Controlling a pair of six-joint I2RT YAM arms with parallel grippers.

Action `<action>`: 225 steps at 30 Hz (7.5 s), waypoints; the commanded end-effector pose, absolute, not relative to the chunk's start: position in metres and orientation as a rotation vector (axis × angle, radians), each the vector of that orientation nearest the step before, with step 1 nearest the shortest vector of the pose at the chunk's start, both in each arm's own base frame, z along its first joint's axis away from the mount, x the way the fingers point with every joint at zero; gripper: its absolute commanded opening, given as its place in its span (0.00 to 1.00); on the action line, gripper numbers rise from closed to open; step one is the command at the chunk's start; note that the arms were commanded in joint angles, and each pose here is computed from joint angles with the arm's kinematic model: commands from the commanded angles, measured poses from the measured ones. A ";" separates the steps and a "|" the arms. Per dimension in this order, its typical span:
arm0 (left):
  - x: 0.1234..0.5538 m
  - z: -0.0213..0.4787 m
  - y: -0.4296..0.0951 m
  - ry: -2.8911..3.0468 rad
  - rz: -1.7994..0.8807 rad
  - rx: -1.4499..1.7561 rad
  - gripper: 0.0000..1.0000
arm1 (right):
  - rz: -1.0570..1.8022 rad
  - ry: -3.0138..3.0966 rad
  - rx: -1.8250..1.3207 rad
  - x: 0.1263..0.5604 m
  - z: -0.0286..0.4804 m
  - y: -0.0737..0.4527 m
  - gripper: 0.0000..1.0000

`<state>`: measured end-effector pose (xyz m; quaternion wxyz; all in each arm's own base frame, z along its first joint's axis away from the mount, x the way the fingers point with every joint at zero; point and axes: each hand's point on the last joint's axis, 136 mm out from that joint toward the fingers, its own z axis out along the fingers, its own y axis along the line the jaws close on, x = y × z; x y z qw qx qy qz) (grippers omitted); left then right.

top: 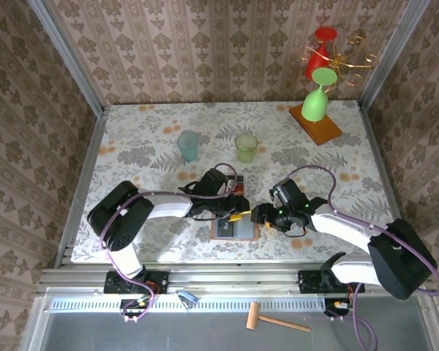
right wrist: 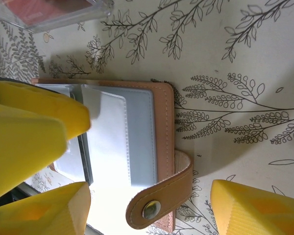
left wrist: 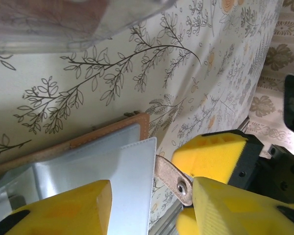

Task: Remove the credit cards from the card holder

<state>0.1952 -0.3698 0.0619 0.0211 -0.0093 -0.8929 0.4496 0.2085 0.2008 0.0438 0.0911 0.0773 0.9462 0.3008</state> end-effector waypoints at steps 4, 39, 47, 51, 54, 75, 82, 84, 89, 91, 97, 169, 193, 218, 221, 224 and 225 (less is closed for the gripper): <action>0.196 0.078 -0.363 -2.832 1.355 -0.117 0.48 | 0.943 2.834 0.226 0.208 0.038 0.208 0.65; 0.193 0.066 -0.353 -2.887 1.272 -0.073 0.46 | 0.967 2.882 0.214 0.208 0.022 0.217 0.42; 0.209 0.094 -0.321 -2.948 1.407 0.037 0.46 | 0.973 2.864 0.197 0.217 0.024 0.222 0.24; 0.210 0.096 -0.301 -2.980 1.397 0.094 0.46 | 0.958 2.871 0.184 0.220 0.024 0.224 0.21; 0.207 0.092 -0.287 -2.992 1.375 0.131 0.46 | 0.943 2.877 0.175 0.221 0.024 0.223 0.20; 0.183 0.057 -0.257 -2.993 1.272 0.216 0.34 | 0.873 2.786 0.144 0.236 0.086 0.219 0.39; 0.178 0.048 -0.253 -3.008 1.230 0.225 0.30 | 1.032 2.764 0.056 0.236 0.100 0.254 0.37; 0.178 0.045 -0.251 -3.017 1.208 0.231 0.30 | 1.044 2.798 0.027 0.233 0.093 0.264 0.37; 0.178 0.038 -0.239 -3.077 1.097 0.230 0.33 | 1.047 2.848 -0.035 0.228 0.081 0.286 0.37; 0.179 0.037 -0.236 -3.098 1.058 0.217 0.33 | 1.051 2.861 -0.050 0.226 0.078 0.292 0.37; 0.183 0.033 -0.238 -3.093 1.063 0.215 0.33 | 1.046 2.891 -0.054 0.225 0.066 0.303 0.37; 0.178 0.024 -0.262 -2.980 1.130 0.147 0.12 | 0.934 2.938 0.138 0.216 0.026 0.287 0.39; 0.171 0.003 -0.254 -2.962 1.064 0.178 0.12 | 0.831 2.937 0.089 0.219 0.034 0.274 0.40; 0.186 0.059 -0.288 -2.972 1.226 0.047 0.11 | 0.962 2.869 0.166 0.223 0.047 0.267 0.36; 0.182 0.053 -0.293 -2.956 1.210 0.029 0.09 | 0.967 2.874 0.176 0.222 0.044 0.266 0.36; 0.179 0.047 -0.292 -2.953 1.188 0.032 0.06 | 0.972 2.876 0.181 0.222 0.042 0.266 0.34; 0.178 0.044 -0.291 -2.954 1.178 0.035 0.06 | 0.973 2.878 0.182 0.221 0.041 0.266 0.33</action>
